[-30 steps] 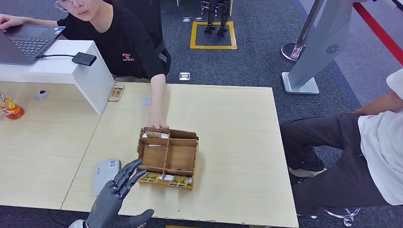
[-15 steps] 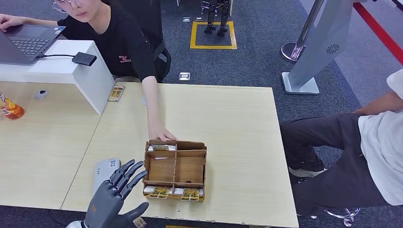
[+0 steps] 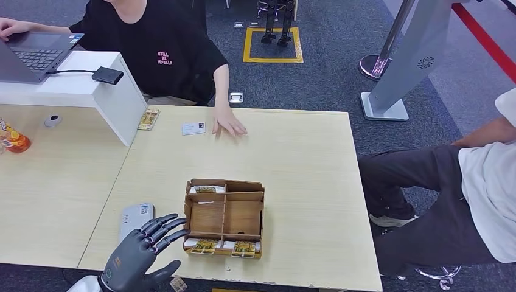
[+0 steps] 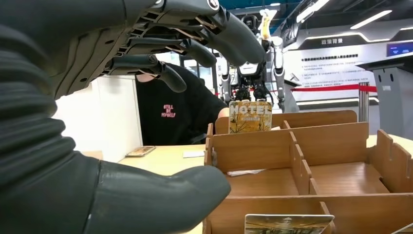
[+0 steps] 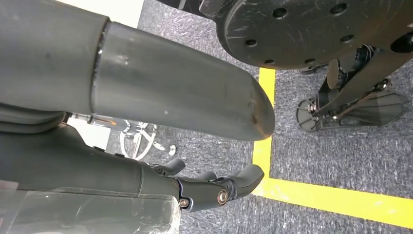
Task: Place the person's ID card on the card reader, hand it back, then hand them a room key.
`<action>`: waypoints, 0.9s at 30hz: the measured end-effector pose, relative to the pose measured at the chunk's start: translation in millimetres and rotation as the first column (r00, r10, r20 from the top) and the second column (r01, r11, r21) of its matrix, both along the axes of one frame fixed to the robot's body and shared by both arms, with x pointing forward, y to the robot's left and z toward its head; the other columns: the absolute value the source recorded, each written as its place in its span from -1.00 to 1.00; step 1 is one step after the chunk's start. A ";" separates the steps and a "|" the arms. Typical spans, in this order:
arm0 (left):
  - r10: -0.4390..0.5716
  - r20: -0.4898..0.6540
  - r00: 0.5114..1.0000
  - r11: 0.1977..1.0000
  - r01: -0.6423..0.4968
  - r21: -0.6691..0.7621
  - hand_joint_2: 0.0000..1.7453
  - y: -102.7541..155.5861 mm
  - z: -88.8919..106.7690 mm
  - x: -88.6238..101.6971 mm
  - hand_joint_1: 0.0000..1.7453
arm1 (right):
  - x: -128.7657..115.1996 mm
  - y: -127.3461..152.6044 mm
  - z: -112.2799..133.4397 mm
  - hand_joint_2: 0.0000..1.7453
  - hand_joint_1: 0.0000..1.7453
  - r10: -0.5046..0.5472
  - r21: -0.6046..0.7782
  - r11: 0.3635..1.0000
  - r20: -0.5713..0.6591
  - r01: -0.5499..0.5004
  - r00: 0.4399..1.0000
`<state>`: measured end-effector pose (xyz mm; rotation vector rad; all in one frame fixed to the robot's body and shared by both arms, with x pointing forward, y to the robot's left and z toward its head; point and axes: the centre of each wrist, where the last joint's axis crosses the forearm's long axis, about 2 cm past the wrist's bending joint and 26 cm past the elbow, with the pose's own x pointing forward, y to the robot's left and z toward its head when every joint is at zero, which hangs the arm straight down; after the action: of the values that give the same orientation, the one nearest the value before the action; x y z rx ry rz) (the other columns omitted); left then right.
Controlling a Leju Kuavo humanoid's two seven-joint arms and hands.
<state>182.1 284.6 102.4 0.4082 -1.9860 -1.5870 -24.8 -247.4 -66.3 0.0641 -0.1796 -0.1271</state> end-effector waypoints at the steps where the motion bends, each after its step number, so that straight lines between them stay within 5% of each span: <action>1: -0.003 -0.005 1.000 1.000 0.003 0.004 1.00 0.9 0.2 0.6 -0.46 | -0.1 -0.2 -0.2 -1.00 -1.00 -0.001 0.000 1.000 0.000 0.001 1.000; 27: -0.109 -0.165 0.980 0.993 0.114 0.021 1.00 2.8 0.0 2.4 -0.58 | 2.3 -0.5 -4.4 -1.00 -1.00 0.006 -0.007 1.000 0.002 -0.006 1.000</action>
<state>184.5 287.4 102.4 0.1730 -1.8907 -1.6643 -22.5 -248.0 -70.7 0.0574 -0.1815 -0.1204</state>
